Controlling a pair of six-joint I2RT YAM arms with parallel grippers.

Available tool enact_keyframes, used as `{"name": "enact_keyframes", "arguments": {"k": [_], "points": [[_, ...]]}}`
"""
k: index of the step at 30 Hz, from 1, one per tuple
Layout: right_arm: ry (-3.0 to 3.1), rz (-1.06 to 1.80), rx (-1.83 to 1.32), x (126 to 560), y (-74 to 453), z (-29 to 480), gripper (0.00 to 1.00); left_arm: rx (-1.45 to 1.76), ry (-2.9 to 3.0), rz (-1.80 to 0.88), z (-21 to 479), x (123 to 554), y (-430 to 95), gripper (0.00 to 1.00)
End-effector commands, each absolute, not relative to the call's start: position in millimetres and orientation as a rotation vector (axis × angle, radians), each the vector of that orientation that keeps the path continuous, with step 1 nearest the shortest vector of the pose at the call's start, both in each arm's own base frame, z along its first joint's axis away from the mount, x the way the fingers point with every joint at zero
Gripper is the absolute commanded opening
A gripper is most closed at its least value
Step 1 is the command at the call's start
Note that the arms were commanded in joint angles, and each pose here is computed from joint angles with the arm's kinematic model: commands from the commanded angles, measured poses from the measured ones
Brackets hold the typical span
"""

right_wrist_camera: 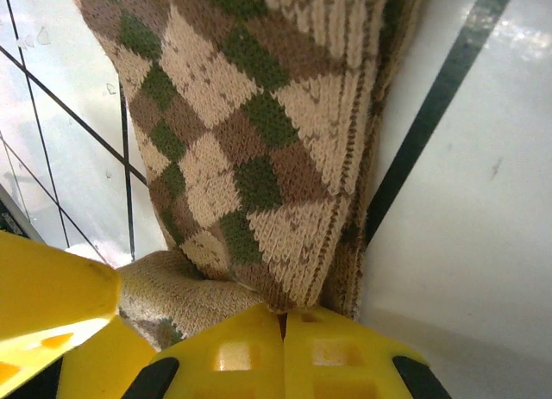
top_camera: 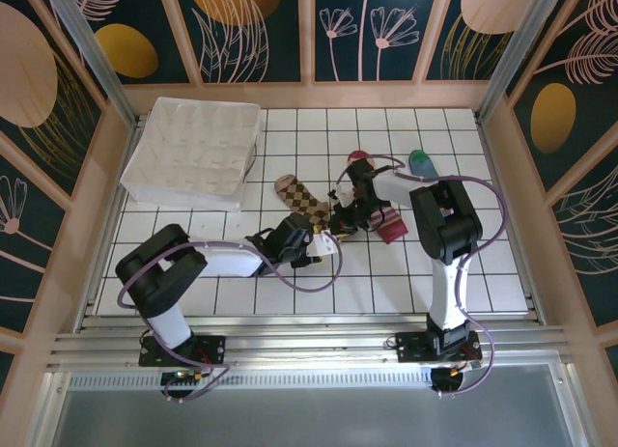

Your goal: Roll the socks

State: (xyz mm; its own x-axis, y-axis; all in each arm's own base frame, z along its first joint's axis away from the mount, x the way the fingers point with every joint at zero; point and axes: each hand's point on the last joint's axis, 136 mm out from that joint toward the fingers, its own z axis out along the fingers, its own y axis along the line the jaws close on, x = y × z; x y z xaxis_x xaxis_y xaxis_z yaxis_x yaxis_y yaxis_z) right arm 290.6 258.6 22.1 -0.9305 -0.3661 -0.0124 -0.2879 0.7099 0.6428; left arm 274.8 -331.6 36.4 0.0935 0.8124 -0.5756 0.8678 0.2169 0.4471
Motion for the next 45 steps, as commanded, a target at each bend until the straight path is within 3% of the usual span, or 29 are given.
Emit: {"name": "enact_keyframes", "arguments": {"k": [1,4,7,8,10,12,16,20,25,45], "points": [[-2.733,-0.883,0.466,272.0,238.5,-1.6,0.00,1.557,1.698,-0.095,37.5,282.6,-340.8,0.44],[-2.718,-0.889,0.449,269.9,237.3,-2.5,0.00,1.552,1.729,-0.117,30.1,279.9,-341.6,0.35],[-2.712,-0.900,0.450,268.5,237.9,-1.5,0.00,1.537,1.788,-0.144,21.8,277.1,-340.9,0.16],[-2.719,-0.900,0.451,269.4,237.3,-0.6,0.04,1.509,1.820,-0.161,22.6,277.3,-341.3,0.08],[-2.761,-0.919,0.459,275.3,234.7,5.4,0.21,1.463,1.871,-0.221,27.5,274.6,-342.8,0.00],[-2.828,-1.021,0.484,287.0,235.1,22.0,0.39,1.412,1.921,-0.353,32.9,267.1,-344.2,0.00],[-3.009,-1.293,0.544,313.6,232.8,72.4,0.47,1.271,2.049,-0.674,41.4,254.7,-341.4,0.00],[-3.088,-1.540,0.646,316.0,237.4,102.5,0.49,1.164,2.134,-0.935,47.1,250.6,-338.0,0.00],[-3.013,-1.689,0.692,307.4,249.9,97.1,0.50,1.126,2.221,-1.110,38.5,247.8,-338.2,0.00],[-2.879,-1.613,0.781,262.6,260.6,43.3,0.50,0.947,2.416,-1.309,8.1,245.0,-324.1,0.00]]}}
